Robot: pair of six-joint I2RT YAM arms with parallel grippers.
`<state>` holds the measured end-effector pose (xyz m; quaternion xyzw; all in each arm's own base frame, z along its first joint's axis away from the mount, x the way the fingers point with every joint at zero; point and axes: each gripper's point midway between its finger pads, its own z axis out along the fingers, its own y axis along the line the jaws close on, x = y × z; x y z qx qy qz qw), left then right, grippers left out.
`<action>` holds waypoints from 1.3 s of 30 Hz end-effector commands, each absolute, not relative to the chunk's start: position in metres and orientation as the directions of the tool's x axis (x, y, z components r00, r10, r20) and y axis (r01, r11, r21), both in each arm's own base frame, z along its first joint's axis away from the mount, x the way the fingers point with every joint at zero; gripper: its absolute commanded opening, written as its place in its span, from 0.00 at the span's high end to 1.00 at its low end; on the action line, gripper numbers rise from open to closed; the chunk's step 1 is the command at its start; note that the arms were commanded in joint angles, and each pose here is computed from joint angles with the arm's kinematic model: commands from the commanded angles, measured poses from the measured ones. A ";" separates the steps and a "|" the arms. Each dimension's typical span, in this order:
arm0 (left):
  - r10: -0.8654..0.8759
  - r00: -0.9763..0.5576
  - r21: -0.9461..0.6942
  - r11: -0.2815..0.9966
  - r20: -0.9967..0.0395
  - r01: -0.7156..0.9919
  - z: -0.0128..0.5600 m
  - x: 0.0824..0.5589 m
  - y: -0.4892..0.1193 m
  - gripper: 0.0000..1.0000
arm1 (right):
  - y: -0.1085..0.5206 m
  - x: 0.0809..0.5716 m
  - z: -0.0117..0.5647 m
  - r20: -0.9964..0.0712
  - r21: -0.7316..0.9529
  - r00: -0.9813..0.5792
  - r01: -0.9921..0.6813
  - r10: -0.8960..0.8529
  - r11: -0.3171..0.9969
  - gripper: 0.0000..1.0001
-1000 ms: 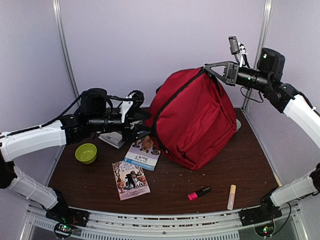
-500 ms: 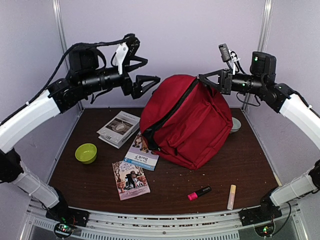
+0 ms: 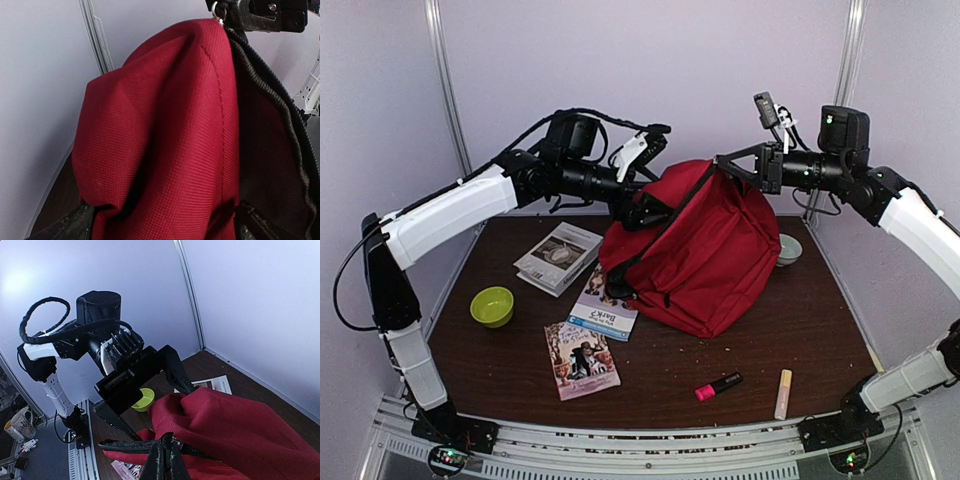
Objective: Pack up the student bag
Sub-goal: Hold the largest pocket of the student bag, then unzip the largest pocket of the student bag.
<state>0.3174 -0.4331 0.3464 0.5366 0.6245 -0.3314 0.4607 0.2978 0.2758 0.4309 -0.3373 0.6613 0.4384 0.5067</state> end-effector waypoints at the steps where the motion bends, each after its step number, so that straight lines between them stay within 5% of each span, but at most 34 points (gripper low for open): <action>1: 0.351 0.035 0.124 0.236 -0.936 0.964 0.363 0.321 -0.431 0.25 | 0.274 0.289 0.446 -0.978 0.197 -0.208 -0.902 0.015 0.384 1.00; 3: 0.334 0.048 0.139 0.253 -0.941 0.957 0.375 0.321 -0.429 0.83 | 0.266 0.293 0.443 -0.979 0.189 -0.205 -0.883 0.010 0.430 1.00; 4: 0.323 0.056 0.150 0.274 -0.945 0.950 0.380 0.323 -0.426 1.00 | 0.262 0.296 0.440 -0.978 0.192 -0.211 -0.869 0.010 0.456 1.00; 11: 0.196 0.157 0.233 0.467 -0.968 0.853 0.442 0.323 -0.386 1.00 | 0.202 0.339 0.400 -0.941 0.306 -0.324 -0.692 0.098 0.654 1.00; 18: 0.071 0.233 0.242 0.404 -0.970 0.882 0.491 0.288 -0.377 1.00 | 0.153 0.375 0.332 -0.893 0.356 -0.431 -0.506 0.126 0.786 1.00; 24: 0.003 0.240 0.221 0.401 -0.971 0.889 0.508 0.276 -0.370 1.00 | 0.140 0.394 0.288 -0.839 0.410 -0.522 -0.422 0.153 0.808 1.00; 30: 0.016 0.216 0.198 0.466 -0.976 0.862 0.499 0.290 -0.367 1.00 | 0.159 0.385 0.289 -0.816 0.448 -0.568 -0.513 0.101 0.732 0.99; 34: 0.015 0.194 0.172 0.535 -0.981 0.827 0.495 0.307 -0.364 1.00 | 0.170 0.361 0.323 -0.863 0.433 -0.494 -0.622 0.102 0.652 0.61; 39: 0.015 0.150 0.129 0.600 -0.989 0.790 0.483 0.326 -0.364 1.00 | 0.177 0.330 0.332 -0.868 0.484 -0.453 -0.679 0.203 0.552 0.38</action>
